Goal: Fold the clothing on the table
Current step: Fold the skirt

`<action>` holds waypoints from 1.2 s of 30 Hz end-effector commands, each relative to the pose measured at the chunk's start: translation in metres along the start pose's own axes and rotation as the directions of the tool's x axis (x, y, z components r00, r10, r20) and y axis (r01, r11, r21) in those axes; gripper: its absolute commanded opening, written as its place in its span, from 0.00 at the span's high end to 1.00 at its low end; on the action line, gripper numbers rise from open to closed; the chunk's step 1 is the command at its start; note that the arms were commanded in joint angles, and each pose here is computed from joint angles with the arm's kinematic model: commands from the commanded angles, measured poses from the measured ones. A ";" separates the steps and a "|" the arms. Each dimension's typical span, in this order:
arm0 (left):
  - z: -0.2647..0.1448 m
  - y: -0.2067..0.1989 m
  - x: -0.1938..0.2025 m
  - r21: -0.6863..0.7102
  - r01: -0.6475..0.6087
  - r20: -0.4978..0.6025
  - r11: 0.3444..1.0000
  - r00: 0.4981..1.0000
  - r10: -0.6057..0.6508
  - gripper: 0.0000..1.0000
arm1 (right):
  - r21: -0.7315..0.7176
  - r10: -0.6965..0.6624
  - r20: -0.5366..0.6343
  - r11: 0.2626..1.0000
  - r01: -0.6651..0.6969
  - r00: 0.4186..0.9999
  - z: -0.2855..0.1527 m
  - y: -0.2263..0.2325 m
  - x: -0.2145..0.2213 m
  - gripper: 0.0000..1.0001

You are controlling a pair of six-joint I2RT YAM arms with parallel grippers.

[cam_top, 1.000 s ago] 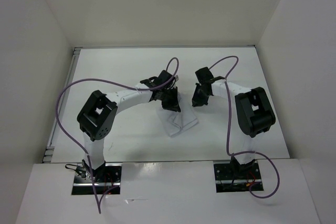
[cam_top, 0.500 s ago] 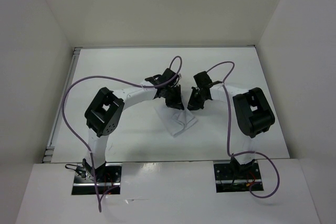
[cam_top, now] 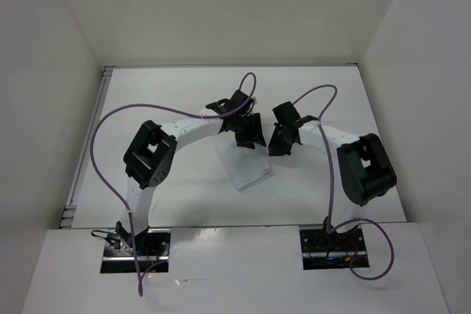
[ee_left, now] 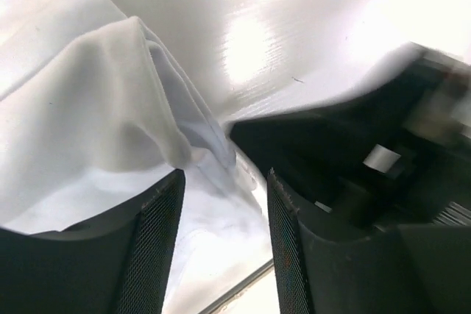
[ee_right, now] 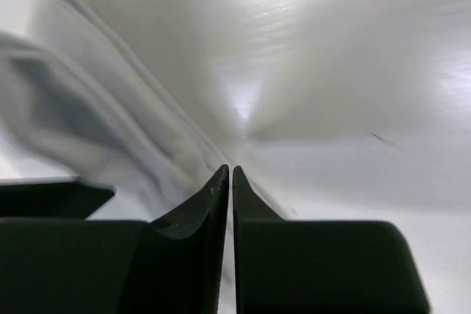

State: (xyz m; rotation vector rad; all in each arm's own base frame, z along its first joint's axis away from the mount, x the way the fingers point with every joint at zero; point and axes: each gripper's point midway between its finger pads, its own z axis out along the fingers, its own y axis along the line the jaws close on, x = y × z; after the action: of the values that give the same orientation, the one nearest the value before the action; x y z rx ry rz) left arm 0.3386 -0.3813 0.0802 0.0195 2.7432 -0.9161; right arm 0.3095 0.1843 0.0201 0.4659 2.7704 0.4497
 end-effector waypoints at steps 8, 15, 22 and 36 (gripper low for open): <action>-0.079 -0.006 -0.005 -0.002 -0.012 0.197 1.000 0.980 0.012 0.44 | -0.031 -0.049 0.274 0.998 0.060 0.961 -0.116 0.019 -0.036 0.83; -0.082 0.062 0.035 -0.149 0.073 0.220 0.986 0.975 -0.039 0.54 | -0.186 -0.174 0.106 0.964 0.192 0.979 -0.094 0.051 0.012 0.82; -0.047 0.082 0.062 -0.180 0.081 0.122 0.980 0.991 -0.059 0.67 | -0.253 -0.242 0.007 0.938 0.235 0.970 -0.060 0.083 0.010 0.81; -0.036 0.086 0.071 -0.187 0.076 0.091 0.979 0.994 -0.060 0.69 | -0.174 -0.135 -0.045 0.977 0.125 0.990 -0.007 0.044 -0.026 0.82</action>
State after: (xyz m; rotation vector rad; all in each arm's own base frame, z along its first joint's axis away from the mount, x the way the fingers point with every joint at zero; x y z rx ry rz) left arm 0.2697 -0.2902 0.0440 -0.1327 2.7557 -0.6279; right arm 0.3094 0.2227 0.0324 0.2236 2.8713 0.6682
